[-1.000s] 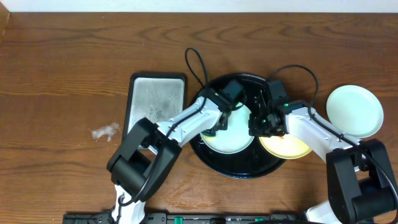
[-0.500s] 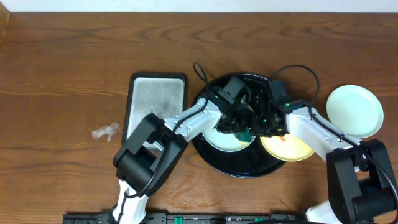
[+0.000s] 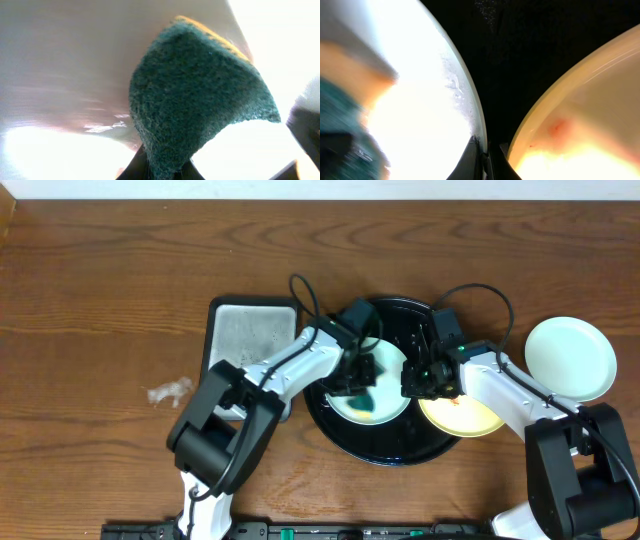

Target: Clean dirty plates on tray and stack at the side

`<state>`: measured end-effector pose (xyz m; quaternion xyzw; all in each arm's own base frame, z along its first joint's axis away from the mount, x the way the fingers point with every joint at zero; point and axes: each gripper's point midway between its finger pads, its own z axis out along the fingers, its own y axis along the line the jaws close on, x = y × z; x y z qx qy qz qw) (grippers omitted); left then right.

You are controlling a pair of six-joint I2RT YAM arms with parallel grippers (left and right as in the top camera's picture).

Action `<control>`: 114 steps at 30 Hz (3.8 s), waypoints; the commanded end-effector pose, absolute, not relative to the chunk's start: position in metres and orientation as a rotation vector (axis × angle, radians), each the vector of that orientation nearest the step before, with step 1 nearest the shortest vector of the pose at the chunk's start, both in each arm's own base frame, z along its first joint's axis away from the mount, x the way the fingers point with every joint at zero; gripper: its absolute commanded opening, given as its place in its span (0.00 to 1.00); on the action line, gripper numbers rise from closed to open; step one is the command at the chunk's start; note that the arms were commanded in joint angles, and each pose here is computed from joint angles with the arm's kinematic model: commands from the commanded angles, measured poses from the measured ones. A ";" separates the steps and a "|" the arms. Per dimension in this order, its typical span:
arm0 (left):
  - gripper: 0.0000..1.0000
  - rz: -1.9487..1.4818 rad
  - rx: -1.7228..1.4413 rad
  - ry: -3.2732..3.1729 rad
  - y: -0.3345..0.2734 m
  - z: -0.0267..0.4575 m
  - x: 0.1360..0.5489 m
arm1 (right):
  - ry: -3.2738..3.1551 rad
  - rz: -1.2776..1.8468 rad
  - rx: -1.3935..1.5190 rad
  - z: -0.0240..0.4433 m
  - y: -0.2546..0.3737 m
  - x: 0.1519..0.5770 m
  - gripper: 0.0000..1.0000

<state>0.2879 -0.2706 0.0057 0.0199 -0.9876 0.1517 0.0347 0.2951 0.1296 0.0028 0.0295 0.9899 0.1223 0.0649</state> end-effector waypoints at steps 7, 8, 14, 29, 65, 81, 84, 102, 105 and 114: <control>0.07 -0.418 0.054 -3.340 -0.162 0.005 0.342 | 3.034 0.289 0.084 -0.011 0.120 0.287 0.01; 0.07 -0.434 0.048 -3.342 -0.161 0.006 0.342 | 3.034 0.289 0.084 -0.011 0.120 0.287 0.01; 0.07 -0.281 0.057 -3.396 -0.183 0.004 0.352 | 3.038 0.287 0.084 -0.011 0.120 0.287 0.01; 0.07 0.830 -0.032 -3.063 -0.341 0.023 0.301 | 3.041 0.285 0.085 -0.012 0.119 0.286 0.01; 0.07 -0.442 -0.099 -3.295 -0.172 0.008 0.326 | 3.052 0.280 0.086 -0.011 0.118 0.283 0.01; 0.07 0.292 0.277 -3.548 -0.148 0.187 0.337 | 2.789 0.070 -0.034 0.054 0.099 0.316 0.01; 0.07 0.198 0.387 -3.510 -0.109 0.181 0.338 | 2.681 -0.080 -0.085 0.086 0.092 0.321 0.01; 0.48 0.106 0.429 -3.394 -0.056 0.132 0.322 | 2.100 -0.638 -0.611 0.218 0.144 0.303 0.01; 0.51 0.156 0.432 -3.433 -0.058 0.147 0.321 | 2.047 -0.686 -0.654 0.225 0.151 0.297 0.01; 0.67 0.240 0.449 -3.559 -0.056 0.192 0.309 | 1.897 -0.815 -0.722 0.248 0.165 0.282 0.01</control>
